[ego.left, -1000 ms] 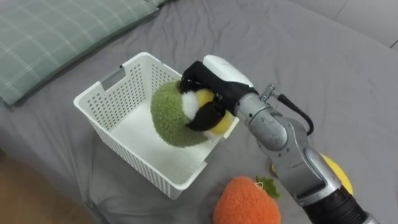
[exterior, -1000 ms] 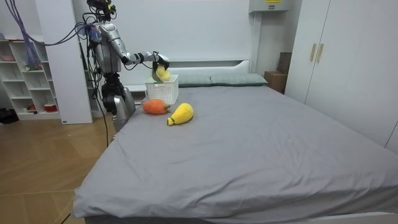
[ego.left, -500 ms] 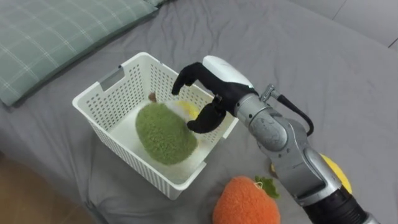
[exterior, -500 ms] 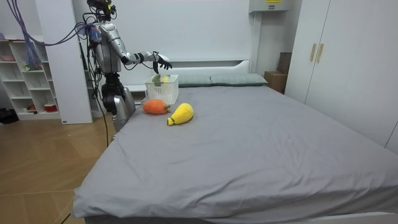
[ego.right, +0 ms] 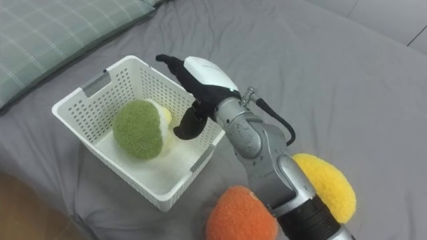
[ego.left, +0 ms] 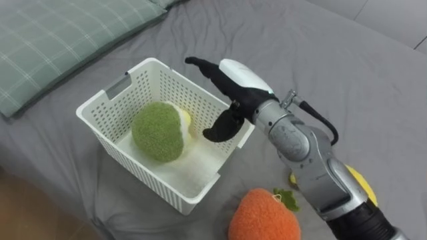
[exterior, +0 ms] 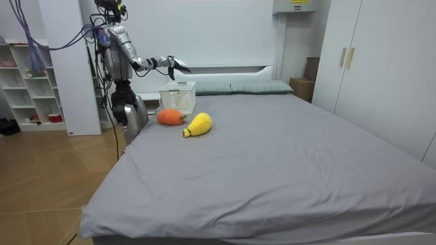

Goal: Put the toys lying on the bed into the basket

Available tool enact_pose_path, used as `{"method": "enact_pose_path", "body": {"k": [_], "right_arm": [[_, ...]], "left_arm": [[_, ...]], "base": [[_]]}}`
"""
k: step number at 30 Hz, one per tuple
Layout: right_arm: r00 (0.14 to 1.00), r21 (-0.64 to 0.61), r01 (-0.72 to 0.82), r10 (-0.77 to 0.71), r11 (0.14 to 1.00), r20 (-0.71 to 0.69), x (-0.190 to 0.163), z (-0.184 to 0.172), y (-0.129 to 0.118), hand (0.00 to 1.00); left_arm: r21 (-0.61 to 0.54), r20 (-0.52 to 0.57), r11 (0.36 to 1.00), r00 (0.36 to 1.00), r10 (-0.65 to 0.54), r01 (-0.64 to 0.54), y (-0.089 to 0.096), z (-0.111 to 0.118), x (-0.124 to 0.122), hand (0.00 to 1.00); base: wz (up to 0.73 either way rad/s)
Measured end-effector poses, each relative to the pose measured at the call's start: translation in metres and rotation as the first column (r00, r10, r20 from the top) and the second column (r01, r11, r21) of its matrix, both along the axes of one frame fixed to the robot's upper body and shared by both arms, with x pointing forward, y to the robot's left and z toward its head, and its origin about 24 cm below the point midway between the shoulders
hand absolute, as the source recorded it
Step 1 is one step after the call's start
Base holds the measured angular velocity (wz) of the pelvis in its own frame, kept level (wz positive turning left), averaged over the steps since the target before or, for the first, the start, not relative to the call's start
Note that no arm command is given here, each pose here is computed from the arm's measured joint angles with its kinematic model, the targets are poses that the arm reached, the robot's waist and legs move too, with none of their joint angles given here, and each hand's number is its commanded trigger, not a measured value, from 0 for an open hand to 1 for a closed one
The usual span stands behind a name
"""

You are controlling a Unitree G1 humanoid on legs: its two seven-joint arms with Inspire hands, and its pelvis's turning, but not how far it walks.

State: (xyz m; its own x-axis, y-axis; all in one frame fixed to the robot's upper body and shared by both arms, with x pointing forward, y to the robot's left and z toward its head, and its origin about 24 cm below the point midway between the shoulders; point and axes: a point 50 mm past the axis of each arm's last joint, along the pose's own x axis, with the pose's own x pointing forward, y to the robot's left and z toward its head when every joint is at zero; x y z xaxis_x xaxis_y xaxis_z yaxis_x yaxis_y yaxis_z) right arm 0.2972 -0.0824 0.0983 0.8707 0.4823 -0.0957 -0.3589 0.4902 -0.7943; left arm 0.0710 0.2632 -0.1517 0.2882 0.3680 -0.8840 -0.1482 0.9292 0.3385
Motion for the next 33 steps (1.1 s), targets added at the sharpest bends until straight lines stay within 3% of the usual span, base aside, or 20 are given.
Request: {"method": "enact_pose_path", "body": {"k": [20,33], "right_arm": [[0.951,-0.031,0.307,-0.308,0.951,-0.016,0.006,-0.016,-0.086,0.00],[0.882,-0.066,0.457,-0.462,0.887,-0.095,0.001,-0.047,-0.121,0.00]], "left_arm": [[0.009,0.019,0.999,0.999,0.032,-0.033,0.004,0.002,-0.004,0.00],[0.011,-0.014,0.998,0.998,0.056,-0.056,0.006,0.001,-0.021,0.00]], "base": [[-0.13],[-0.04]]}}
